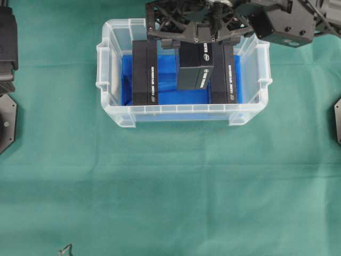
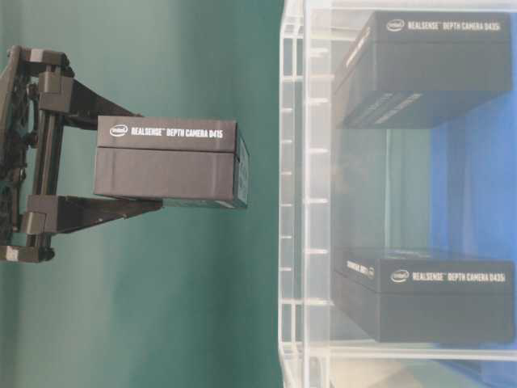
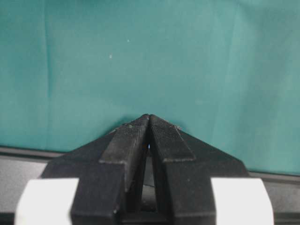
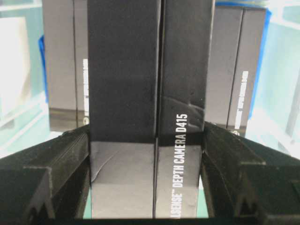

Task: Take the box out of the case with the right arm.
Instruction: 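Close the right gripper on the middle box and lift it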

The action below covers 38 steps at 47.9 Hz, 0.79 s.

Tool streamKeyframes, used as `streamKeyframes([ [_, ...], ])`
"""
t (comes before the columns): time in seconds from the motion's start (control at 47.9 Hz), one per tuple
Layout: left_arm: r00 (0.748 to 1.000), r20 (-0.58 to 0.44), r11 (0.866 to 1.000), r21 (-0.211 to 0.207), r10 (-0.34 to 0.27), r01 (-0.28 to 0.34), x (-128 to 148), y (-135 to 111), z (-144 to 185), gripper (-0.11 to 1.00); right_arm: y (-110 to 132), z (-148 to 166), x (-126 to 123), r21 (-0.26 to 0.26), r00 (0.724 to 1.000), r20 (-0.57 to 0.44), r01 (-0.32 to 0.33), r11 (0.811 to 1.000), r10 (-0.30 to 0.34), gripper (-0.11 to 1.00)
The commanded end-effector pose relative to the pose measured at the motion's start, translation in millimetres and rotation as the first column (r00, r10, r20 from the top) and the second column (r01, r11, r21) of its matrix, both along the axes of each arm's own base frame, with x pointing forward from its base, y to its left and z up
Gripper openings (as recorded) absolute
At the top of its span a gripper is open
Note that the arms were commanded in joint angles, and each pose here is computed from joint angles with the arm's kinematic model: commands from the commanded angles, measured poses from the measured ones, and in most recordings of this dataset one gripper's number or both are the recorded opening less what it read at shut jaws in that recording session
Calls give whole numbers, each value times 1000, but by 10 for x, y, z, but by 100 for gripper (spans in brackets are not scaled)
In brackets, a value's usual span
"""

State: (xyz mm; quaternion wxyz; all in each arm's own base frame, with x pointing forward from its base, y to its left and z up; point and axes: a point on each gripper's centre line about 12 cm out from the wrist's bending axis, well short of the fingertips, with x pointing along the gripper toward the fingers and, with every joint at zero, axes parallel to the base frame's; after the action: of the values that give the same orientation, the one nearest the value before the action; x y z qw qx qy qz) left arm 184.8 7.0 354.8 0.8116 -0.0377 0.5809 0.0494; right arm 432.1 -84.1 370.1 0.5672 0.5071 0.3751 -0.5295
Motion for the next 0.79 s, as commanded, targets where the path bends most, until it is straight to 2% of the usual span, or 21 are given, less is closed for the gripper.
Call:
streamKeyframes([
  [0.0, 1000, 28, 1000, 3, 4, -4, 11, 10, 87, 0, 17, 293, -113, -20, 997, 72, 1, 1000, 0, 65],
  [0.772, 1000, 28, 1000, 3, 4, -4, 11, 10, 87, 0, 37, 293, -110, -24, 998, 69, -5, 1000, 6, 65],
])
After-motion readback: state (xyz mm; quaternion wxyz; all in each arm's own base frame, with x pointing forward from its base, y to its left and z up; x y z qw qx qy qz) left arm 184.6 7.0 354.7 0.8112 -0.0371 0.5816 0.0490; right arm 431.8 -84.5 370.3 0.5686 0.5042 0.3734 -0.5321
